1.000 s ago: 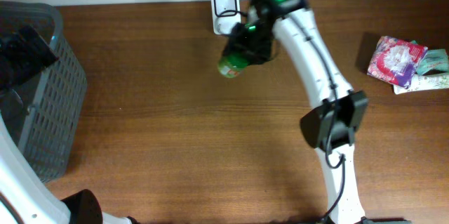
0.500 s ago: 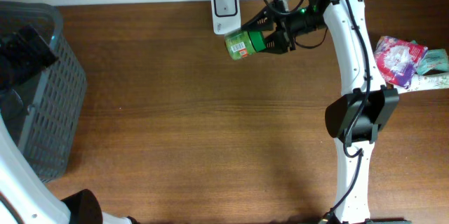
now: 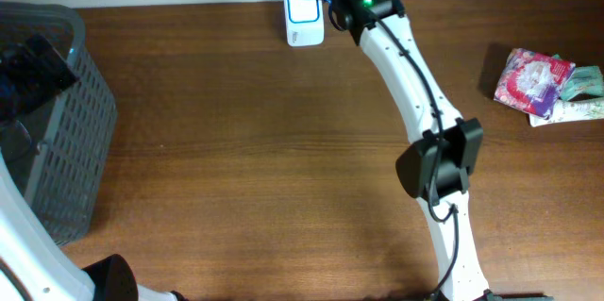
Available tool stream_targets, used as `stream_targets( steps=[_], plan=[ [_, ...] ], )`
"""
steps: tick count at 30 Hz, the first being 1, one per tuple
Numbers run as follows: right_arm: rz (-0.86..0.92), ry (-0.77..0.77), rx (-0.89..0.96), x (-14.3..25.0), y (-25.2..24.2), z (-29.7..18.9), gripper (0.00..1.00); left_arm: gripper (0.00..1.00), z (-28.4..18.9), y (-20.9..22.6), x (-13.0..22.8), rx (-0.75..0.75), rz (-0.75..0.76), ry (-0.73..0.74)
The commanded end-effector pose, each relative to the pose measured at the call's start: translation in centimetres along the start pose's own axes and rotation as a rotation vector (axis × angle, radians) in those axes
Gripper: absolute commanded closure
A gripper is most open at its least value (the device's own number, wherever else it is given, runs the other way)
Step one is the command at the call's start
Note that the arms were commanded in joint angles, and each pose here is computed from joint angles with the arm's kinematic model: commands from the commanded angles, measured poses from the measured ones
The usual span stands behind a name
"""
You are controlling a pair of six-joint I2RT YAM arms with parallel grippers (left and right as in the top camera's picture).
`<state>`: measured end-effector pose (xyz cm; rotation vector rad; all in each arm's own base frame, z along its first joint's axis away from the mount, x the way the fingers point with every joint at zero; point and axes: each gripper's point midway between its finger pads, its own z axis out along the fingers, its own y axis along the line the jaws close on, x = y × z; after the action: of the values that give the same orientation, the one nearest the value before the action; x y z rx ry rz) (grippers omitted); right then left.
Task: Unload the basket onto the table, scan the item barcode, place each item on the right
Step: 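Lift the green-lidded jar and hold it at the scanner, then carry the jar to the right edge and set it down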
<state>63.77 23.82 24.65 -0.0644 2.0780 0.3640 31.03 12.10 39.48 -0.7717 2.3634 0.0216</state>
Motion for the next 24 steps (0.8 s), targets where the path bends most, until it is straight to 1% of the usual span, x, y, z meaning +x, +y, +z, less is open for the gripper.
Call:
stream_targets(
  steps=[1, 3, 4, 7, 10, 12, 13, 15, 17, 19, 21, 22, 24],
  plan=[
    [-0.12, -0.076, 0.014, 1.0, -0.7, 4.1, 0.52, 0.01, -0.3, 0.1, 0.0, 0.002, -0.013, -0.007],
    [-0.141, -0.142, 0.001, 0.8, -0.6, 5.6, 0.53, 0.01, -0.3, 0.1, 0.0, 0.002, -0.013, -0.007],
    [-0.141, -0.151, -0.001, 1.0, -0.7, 6.1, 0.53, 0.01, -0.3, 0.1, 0.0, 0.002, -0.013, -0.007],
    [-0.138, -0.181, -0.005, 0.3, -0.6, 6.0, 0.53, 0.01, -0.3, 0.1, 0.0, 0.002, -0.013, -0.007],
    [-0.1, -0.186, 0.011, -2.0, -1.6, 3.8, 0.53, 0.01, -0.3, 0.1, 0.0, 0.002, -0.013, -0.007],
    [-0.052, -0.114, 0.057, -2.9, -4.1, 1.0, 0.53, 0.01, -0.3, 0.1, 0.0, 0.002, -0.013, -0.007],
    [-0.041, -0.035, 0.102, -2.3, -6.3, -0.5, 0.53, 0.01, -0.3, 0.1, 0.0, 0.002, -0.013, -0.007],
    [-0.009, 0.116, 0.189, 0.1, -10.9, -2.3, 0.53, 0.01, -0.3, 0.1, 0.0, 0.002, -0.013, -0.007],
    [0.056, 0.286, 0.303, 3.5, -17.8, -4.4, 0.55, 0.01, -0.3, 0.1, 0.0, 0.002, -0.013, -0.007],
    [0.132, 0.4, 0.398, 5.8, -23.8, -7.1, 0.54, 0.01, -0.3, 0.1, 0.0, 0.002, -0.013, -0.007],
    [0.229, 0.481, 0.491, 8.1, -30.5, -9.7, 0.53, 0.01, -0.3, 0.1, 0.0, 0.002, -0.013, -0.007],
    [0.248, 0.488, 0.507, 8.6, -31.7, -10.0, 0.53, 0.01, -0.3, 0.1, 0.0, 0.002, -0.013, -0.007],
    [0.293, 0.489, 0.554, 10.0, -35.5, -10.5, 0.46, 0.01, -0.3, 0.1, 0.0, 0.002, -0.013, -0.007]
  ],
)
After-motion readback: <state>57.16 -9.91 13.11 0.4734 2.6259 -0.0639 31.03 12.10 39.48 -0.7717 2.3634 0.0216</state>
